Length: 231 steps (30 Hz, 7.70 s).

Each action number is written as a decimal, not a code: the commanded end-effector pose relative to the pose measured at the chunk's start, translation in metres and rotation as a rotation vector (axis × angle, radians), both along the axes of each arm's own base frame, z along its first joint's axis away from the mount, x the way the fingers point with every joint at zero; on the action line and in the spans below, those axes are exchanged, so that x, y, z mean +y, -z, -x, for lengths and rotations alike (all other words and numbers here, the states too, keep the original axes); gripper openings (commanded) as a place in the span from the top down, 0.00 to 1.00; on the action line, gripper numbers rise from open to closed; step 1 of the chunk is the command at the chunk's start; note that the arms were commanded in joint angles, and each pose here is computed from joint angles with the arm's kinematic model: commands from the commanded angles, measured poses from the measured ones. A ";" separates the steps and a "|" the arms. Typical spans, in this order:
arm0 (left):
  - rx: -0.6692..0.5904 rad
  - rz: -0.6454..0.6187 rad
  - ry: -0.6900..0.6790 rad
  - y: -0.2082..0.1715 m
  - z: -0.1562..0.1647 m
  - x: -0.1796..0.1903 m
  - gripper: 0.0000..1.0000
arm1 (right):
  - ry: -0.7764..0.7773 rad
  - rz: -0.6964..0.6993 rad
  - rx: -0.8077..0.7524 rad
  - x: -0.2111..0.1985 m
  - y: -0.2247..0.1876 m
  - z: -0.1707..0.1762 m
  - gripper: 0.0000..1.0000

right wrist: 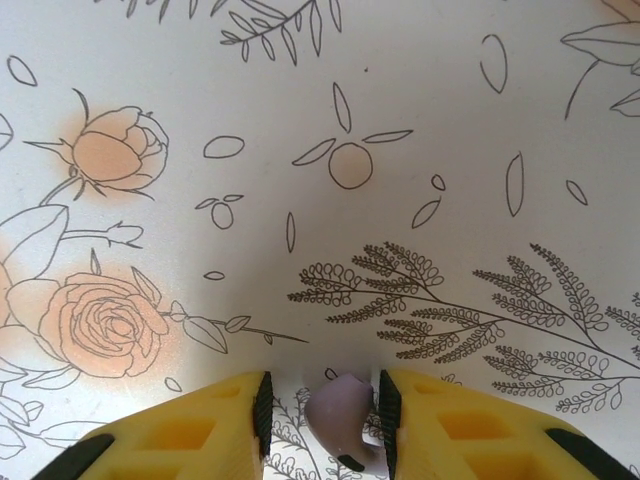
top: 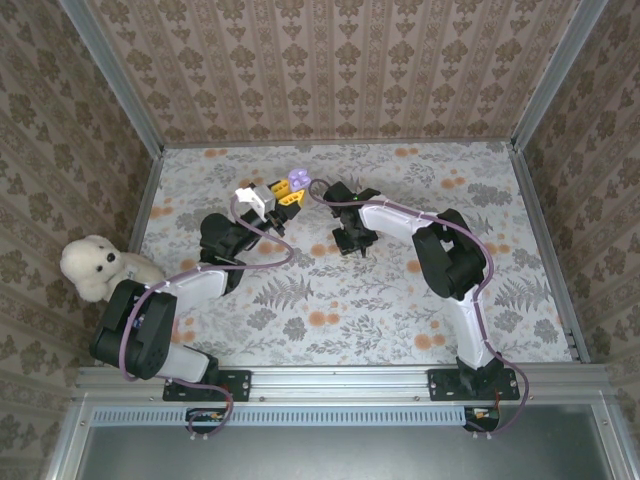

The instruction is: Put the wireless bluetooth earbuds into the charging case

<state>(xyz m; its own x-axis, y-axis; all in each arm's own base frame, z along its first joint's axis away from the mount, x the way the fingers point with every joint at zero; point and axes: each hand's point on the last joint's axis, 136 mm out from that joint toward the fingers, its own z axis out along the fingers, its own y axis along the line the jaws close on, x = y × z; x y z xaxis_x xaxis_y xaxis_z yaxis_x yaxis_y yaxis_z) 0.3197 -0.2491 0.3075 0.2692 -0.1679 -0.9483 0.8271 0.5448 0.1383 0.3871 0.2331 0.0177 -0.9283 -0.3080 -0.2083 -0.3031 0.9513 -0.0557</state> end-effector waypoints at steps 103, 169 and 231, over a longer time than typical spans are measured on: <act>-0.136 -0.049 0.207 -0.033 0.005 -0.090 1.00 | 0.094 -0.906 -0.726 -0.003 -0.395 0.027 0.83; -0.111 0.005 0.179 -0.037 0.000 -0.088 1.00 | 0.059 -0.796 -0.616 0.029 -0.341 0.013 0.56; 1.063 0.107 0.078 0.134 -0.087 -0.103 1.00 | 0.452 -0.581 -0.326 -0.080 -0.220 -0.009 0.46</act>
<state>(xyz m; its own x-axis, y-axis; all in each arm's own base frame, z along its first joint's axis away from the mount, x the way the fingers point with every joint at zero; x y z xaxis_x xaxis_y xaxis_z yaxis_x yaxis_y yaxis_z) 0.4006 -0.3464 0.2238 -0.4362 -0.2468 -0.8654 0.7477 0.4357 -0.5011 0.3928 0.1621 0.2368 -0.8322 0.2679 -0.4855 0.0181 0.8883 0.4589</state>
